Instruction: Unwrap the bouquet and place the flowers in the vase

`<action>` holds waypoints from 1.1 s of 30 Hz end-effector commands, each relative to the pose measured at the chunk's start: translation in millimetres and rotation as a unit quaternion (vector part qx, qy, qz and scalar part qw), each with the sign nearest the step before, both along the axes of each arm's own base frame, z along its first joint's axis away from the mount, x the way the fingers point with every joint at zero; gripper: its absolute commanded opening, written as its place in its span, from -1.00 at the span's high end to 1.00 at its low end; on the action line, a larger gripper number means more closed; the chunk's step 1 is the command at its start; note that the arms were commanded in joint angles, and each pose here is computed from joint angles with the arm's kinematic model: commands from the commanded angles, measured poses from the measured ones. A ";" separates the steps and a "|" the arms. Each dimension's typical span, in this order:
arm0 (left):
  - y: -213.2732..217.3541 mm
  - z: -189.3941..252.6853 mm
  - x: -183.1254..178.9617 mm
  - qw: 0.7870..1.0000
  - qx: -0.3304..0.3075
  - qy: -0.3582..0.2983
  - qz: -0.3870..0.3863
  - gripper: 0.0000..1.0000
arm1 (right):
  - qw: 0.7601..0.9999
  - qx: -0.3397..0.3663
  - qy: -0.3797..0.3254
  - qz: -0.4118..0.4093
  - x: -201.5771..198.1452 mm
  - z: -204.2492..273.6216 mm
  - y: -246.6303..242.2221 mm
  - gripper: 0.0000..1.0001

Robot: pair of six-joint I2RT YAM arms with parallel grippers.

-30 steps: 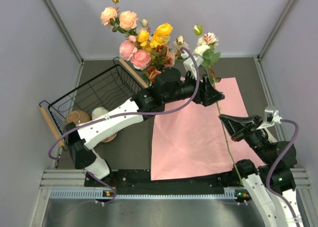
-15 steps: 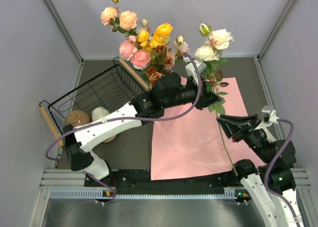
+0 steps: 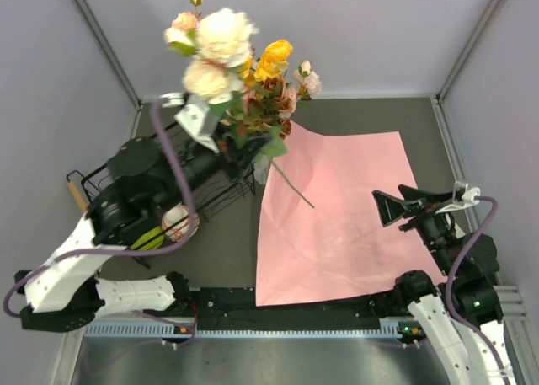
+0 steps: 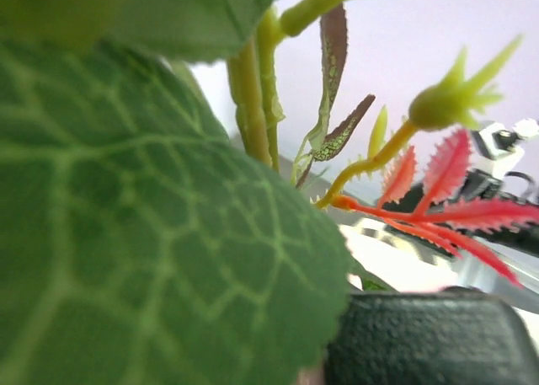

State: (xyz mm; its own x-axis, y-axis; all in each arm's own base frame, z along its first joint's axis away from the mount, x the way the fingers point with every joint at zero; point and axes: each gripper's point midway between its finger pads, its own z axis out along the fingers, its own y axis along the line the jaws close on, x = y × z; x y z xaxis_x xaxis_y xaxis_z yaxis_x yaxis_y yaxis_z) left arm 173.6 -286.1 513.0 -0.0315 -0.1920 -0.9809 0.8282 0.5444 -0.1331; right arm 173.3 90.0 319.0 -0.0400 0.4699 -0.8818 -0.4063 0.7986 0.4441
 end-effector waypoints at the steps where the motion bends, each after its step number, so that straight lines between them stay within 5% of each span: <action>1: 98.4 10.8 21.6 0.980 0.041 -0.048 0.187 1.00 | 1.000 0.005 0.017 -0.025 12.5 0.3 -5.3 -0.86; 5: 161.1 42.2 29.1 0.947 -0.024 -0.076 0.310 1.00 | 0.999 0.014 0.033 -0.018 21.1 -4.4 0.3 -0.86; 11: 183.6 70.9 41.3 0.913 -0.037 -0.108 0.391 1.00 | 0.999 0.026 0.040 -0.009 22.4 -1.2 4.2 -0.85; 19: 152.2 89.0 62.6 0.919 -0.022 -0.127 0.372 1.00 | 0.999 0.028 0.045 -0.011 22.4 -4.8 3.7 -0.85; 33: 120.3 97.8 79.7 0.946 0.007 -0.065 0.317 1.00 | 0.999 0.018 0.047 -0.018 23.8 -8.9 1.4 -0.86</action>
State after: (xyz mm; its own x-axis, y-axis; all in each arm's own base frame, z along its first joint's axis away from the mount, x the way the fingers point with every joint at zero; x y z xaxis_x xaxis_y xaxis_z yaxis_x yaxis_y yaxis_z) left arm 269.2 -172.1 594.0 0.2294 -0.0466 -0.9722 0.2867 0.9578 0.0217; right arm 197.1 94.9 299.5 -0.1463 0.5010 -0.8530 -0.3265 0.7895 0.5197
